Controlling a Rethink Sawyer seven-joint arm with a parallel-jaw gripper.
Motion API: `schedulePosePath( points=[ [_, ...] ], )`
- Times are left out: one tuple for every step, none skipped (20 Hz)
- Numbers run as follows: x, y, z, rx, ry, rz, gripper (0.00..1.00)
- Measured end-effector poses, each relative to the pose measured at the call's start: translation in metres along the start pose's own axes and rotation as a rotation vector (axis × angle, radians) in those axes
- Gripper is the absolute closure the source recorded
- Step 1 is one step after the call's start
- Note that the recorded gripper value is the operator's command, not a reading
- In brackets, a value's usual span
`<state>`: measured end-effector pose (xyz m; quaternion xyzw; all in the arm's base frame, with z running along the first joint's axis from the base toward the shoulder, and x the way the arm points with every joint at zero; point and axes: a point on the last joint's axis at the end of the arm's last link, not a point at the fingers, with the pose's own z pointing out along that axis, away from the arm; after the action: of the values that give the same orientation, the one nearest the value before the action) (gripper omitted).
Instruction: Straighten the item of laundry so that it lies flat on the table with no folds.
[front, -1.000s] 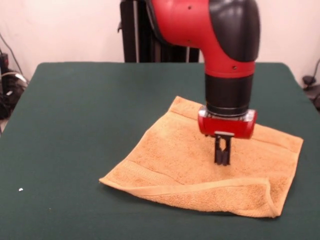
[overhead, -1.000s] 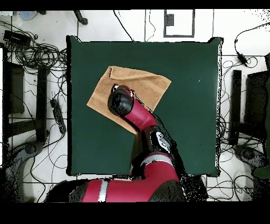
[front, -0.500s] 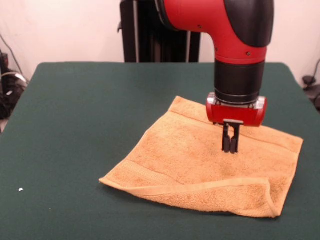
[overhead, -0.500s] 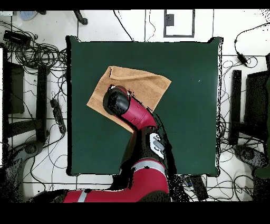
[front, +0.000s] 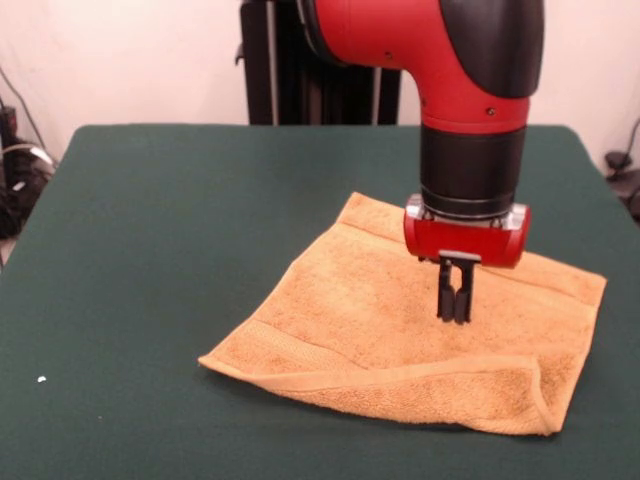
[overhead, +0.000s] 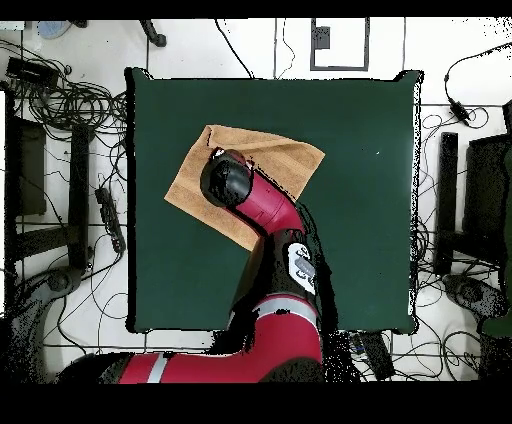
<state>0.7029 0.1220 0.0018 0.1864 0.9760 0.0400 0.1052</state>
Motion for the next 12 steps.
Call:
schedulePosePath(
  points=[
    [-0.001,0.000,0.001,-0.001,-0.002,0.000,1.00],
    [-0.004,0.000,0.003,-0.002,-0.004,0.001,1.00],
    [-0.006,-0.001,0.006,-0.002,-0.006,0.002,1.00],
    [-0.007,-0.002,0.007,-0.003,-0.007,0.004,1.00],
    [-0.009,-0.003,0.010,-0.002,-0.009,0.007,1.00],
    [-0.011,-0.005,0.012,-0.002,-0.009,0.009,1.00],
    [-0.012,-0.008,0.016,0.000,-0.009,0.013,1.00],
    [-0.013,-0.011,0.020,0.002,-0.008,0.017,1.00],
    [-0.013,-0.014,0.024,0.004,-0.007,0.021,1.00],
    [-0.013,-0.019,0.033,0.007,-0.005,0.028,1.00],
    [-0.011,-0.021,0.038,0.006,-0.002,0.033,1.00],
    [-0.010,-0.023,0.044,0.005,0.000,0.038,1.00]
  ],
)
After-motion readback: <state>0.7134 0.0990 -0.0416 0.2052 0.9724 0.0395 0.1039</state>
